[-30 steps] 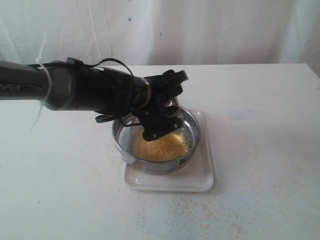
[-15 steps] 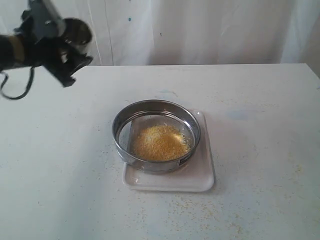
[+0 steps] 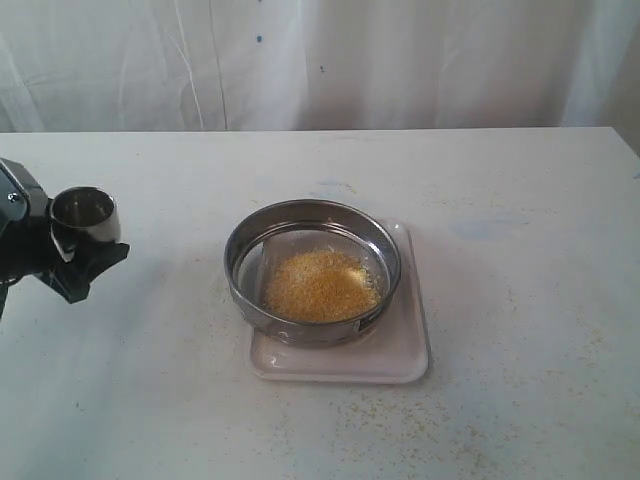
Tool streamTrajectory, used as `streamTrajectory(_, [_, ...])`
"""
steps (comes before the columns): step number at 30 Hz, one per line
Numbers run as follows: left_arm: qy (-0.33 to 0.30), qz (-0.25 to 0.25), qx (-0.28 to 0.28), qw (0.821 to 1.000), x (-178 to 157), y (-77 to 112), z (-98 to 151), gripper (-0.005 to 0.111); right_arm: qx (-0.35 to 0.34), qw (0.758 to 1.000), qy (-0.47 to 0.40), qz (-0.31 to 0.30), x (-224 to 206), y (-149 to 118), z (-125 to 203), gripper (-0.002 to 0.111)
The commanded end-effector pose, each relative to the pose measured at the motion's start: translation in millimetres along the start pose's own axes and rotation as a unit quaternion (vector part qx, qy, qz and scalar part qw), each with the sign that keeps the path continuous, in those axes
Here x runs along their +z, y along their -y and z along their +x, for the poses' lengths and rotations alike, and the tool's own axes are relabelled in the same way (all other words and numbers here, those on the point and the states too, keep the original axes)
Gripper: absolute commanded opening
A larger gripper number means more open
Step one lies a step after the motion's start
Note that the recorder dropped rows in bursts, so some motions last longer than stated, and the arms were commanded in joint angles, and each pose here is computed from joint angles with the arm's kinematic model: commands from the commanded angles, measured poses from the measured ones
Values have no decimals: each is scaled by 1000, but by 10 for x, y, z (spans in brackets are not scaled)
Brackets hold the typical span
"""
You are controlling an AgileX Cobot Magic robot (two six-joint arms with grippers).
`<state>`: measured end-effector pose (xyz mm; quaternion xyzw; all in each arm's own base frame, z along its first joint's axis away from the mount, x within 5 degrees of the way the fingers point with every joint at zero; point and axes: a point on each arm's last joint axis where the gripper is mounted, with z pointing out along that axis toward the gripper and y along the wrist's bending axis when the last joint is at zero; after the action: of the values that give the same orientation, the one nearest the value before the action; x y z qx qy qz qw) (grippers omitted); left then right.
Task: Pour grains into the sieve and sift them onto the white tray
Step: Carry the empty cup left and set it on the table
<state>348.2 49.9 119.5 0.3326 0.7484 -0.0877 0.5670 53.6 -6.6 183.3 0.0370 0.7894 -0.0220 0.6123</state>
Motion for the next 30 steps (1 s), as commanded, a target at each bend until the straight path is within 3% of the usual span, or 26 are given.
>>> streamTrajectory(1, [14,-39,-70,997,90,-6,241,0,-1,1000,4,-1,-2,-1,-1,0])
streamTrajectory(7, [-7,-29,-92,995,214,56,545,0,-1,1000,4,-1,-2,-1,-1,0])
streamTrajectory(12, [-7,-6,-81,997,257,71,570,3,-1,1000,4,-1,-2,-1,-1,0])
streamTrajectory(16, [-8,-1,-81,997,257,79,570,27,-1,1000,4,-1,-2,-1,-1,0])
streamTrajectory(18, [-8,-2,-118,993,257,79,570,48,-1,1000,4,-1,-2,-1,-1,0])
streamTrajectory(20, [-6,-8,-185,983,257,68,570,78,-1,1000,4,-1,-2,-1,-1,0])
streamTrajectory(22, [-4,-20,-200,980,256,46,570,105,-1,1000,4,-1,-2,-1,-1,0])
streamTrajectory(30, [2,-34,-218,975,236,2,539,105,-1,1000,4,-1,-2,-1,-1,0])
